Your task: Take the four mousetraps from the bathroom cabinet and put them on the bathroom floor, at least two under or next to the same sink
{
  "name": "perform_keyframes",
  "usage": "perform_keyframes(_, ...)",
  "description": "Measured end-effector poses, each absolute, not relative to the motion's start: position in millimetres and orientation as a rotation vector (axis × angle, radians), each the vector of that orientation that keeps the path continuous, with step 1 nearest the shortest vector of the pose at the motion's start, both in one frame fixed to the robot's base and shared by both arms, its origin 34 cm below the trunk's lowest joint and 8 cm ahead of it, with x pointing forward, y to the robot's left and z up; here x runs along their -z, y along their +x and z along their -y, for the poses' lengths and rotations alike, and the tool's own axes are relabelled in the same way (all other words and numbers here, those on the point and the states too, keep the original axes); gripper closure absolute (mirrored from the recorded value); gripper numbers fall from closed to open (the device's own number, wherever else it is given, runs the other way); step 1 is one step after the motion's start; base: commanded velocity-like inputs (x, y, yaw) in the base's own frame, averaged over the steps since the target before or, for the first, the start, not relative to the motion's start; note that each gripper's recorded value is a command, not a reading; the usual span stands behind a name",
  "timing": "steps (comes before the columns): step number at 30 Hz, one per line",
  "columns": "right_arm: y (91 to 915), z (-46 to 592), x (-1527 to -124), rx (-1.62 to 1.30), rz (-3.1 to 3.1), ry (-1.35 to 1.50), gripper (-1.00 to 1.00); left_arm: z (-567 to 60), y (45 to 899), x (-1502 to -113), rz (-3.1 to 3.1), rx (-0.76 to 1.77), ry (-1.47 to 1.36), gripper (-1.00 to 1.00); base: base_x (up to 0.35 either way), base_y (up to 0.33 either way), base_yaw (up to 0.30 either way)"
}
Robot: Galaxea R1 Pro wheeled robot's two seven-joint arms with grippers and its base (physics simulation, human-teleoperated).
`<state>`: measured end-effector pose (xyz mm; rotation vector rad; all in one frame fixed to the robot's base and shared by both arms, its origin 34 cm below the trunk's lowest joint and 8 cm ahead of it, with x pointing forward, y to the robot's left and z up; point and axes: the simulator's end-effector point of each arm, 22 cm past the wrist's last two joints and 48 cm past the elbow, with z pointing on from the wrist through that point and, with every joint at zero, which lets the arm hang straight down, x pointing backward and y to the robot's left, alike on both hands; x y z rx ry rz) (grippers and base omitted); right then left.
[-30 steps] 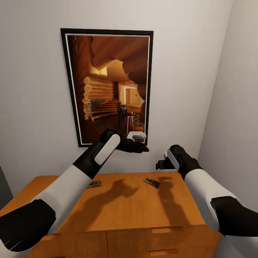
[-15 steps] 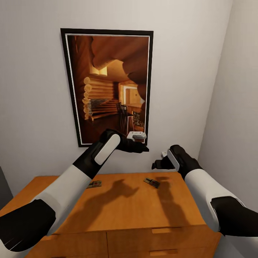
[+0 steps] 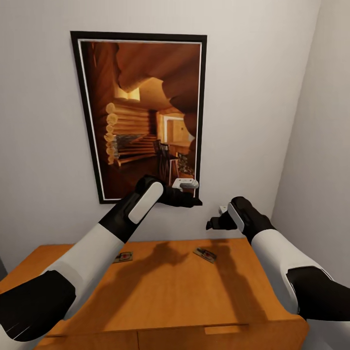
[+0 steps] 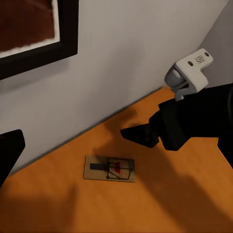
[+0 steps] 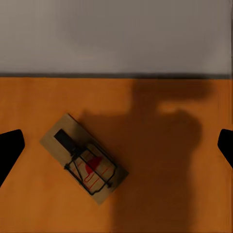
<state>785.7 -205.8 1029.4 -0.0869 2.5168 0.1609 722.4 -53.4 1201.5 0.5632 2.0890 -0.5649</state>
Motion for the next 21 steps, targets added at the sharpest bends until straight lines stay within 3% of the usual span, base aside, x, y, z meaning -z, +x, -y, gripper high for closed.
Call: perform_keyframes(21,766.3,202.0,-987.9,-0.185,-2.627,-0.074,-1.00,52.9,722.5,-1201.1,-2.090,0.565,0.564,-1.00,0.007,-0.002,0.000)
